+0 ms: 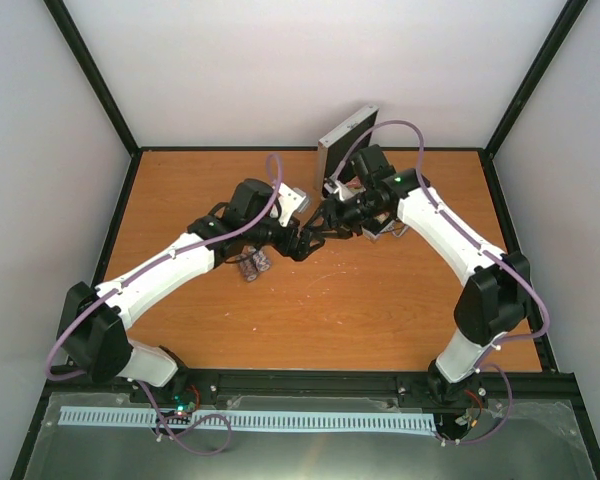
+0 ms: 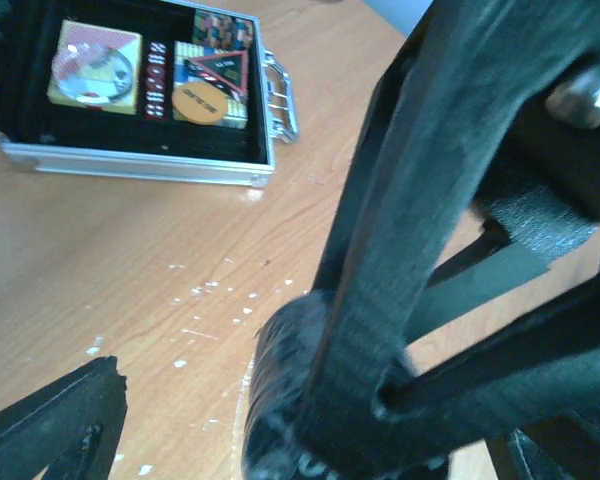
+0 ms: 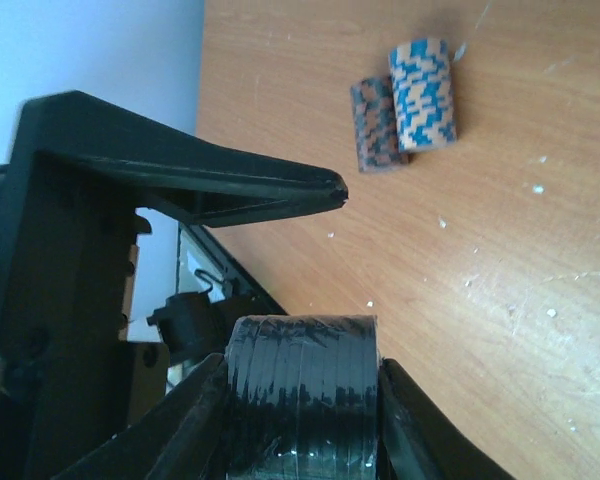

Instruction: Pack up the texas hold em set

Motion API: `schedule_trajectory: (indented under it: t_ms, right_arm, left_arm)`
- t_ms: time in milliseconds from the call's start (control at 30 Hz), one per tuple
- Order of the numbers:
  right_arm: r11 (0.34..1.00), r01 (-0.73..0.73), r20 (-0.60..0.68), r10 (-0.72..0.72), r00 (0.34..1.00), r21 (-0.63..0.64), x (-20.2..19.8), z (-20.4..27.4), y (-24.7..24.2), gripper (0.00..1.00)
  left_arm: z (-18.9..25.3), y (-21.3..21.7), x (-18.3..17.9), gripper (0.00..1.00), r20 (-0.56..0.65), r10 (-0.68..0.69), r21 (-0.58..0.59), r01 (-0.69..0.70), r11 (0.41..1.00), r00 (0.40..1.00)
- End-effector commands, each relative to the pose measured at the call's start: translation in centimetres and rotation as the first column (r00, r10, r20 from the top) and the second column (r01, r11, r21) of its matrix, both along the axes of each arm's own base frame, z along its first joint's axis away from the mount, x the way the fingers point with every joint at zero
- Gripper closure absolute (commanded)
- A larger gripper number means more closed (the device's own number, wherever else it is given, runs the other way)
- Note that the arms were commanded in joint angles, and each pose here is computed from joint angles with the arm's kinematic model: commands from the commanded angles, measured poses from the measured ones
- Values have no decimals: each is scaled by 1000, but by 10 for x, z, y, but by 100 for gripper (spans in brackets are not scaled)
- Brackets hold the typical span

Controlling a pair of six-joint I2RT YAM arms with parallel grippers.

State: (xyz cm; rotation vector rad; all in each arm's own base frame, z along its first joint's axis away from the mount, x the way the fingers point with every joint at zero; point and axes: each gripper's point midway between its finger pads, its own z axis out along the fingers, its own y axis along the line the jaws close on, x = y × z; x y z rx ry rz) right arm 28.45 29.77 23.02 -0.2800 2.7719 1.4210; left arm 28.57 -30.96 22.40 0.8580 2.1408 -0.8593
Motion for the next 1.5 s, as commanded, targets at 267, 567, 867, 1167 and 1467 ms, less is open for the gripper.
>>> schedule_trajectory:
  t_ms: [267,567,867,1167,1467]
  right_arm:
    - [917,380,245,-344,907,-119,79,19,-103,70]
    - [820,555,301,-498,813,-141,104,8,-182,68]
    - [804,582,258,-540,801,-122,123,-3,-210,68]
    - [819,560,243,-522,818,-123,154,-6,-215,68]
    - [825,553,207,-524,826,-117,165,-16,-213,67]
  left_arm:
    - [69,21,112,0,164,236,-90,-224,970,958]
    - [66,0,214,0,238,226,-82,-212,974,945]
    - [37,-25,263,0,313,168,-43,-163,986,935]
    - [55,-43,274,20,350,142,-116,-108,987,926]
    - [46,-45,258,50,351,151,-50,-143,988,924]
